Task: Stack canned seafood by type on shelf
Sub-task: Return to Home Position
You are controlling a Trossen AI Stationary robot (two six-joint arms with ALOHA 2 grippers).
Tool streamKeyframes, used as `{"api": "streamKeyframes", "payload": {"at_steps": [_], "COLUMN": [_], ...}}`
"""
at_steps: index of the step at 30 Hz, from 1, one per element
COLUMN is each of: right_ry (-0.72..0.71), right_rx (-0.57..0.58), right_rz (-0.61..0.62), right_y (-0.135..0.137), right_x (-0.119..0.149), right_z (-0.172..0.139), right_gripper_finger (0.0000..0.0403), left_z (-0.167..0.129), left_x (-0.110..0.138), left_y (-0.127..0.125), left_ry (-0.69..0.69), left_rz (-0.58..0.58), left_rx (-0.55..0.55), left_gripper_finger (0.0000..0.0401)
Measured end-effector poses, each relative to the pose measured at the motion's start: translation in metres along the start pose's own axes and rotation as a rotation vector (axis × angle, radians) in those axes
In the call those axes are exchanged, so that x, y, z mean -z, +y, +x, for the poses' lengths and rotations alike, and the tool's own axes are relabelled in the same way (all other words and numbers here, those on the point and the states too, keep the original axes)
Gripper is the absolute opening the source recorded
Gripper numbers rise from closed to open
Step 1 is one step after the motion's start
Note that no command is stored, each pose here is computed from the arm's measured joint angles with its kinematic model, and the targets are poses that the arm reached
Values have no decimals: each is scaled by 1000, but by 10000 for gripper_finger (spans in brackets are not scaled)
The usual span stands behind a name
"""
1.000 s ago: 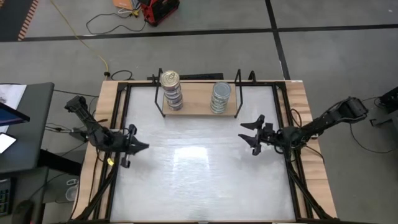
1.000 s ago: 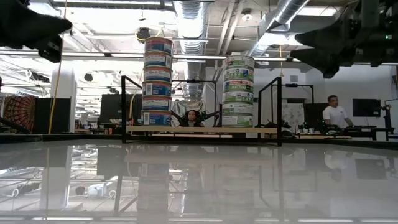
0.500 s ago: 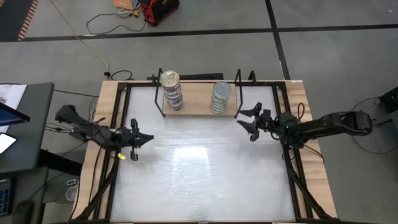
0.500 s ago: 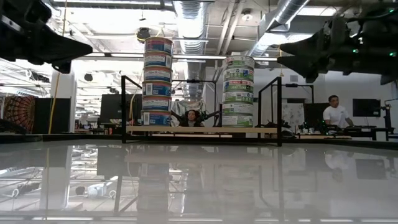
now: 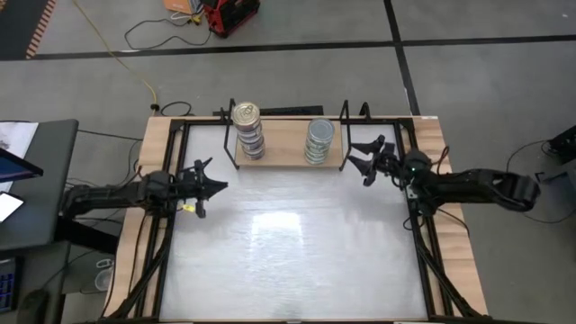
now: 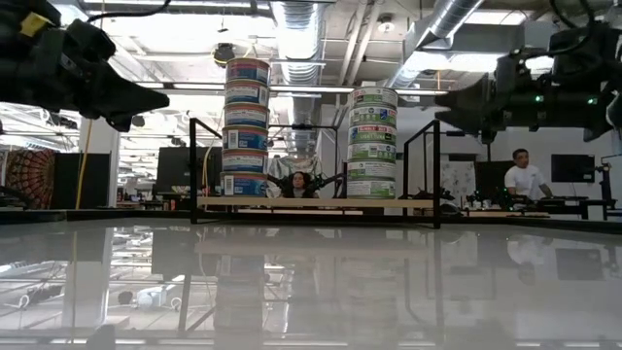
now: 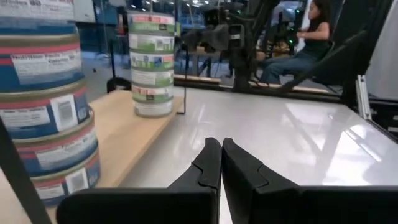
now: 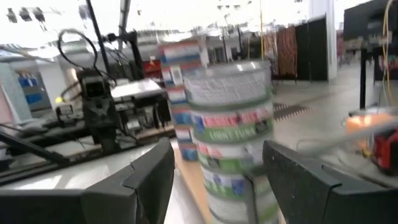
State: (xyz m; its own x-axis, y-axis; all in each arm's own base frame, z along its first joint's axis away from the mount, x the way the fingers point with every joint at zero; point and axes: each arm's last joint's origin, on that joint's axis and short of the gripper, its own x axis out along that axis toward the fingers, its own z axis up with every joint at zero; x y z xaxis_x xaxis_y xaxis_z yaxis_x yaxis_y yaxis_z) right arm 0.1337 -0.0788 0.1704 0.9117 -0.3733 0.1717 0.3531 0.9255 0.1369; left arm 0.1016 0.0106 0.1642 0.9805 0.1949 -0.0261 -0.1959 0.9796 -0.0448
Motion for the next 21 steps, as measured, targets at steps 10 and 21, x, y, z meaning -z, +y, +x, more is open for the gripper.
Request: {"api": "streamKeyframes", "payload": {"at_steps": [10, 21], "right_ry": [73, 70], "right_rx": [-15, -12], "right_rz": [-8, 6], "right_y": [-2, -2], "right_x": [7, 6], "right_z": [-1, -1], "right_gripper_finger": [269, 269], "left_z": [0, 0], "left_x": [1, 0], "left_y": [3, 4], "left_ry": [11, -3], "left_rz": [-12, -198], "left_rx": [8, -36], "left_gripper_finger": [7, 7]}}
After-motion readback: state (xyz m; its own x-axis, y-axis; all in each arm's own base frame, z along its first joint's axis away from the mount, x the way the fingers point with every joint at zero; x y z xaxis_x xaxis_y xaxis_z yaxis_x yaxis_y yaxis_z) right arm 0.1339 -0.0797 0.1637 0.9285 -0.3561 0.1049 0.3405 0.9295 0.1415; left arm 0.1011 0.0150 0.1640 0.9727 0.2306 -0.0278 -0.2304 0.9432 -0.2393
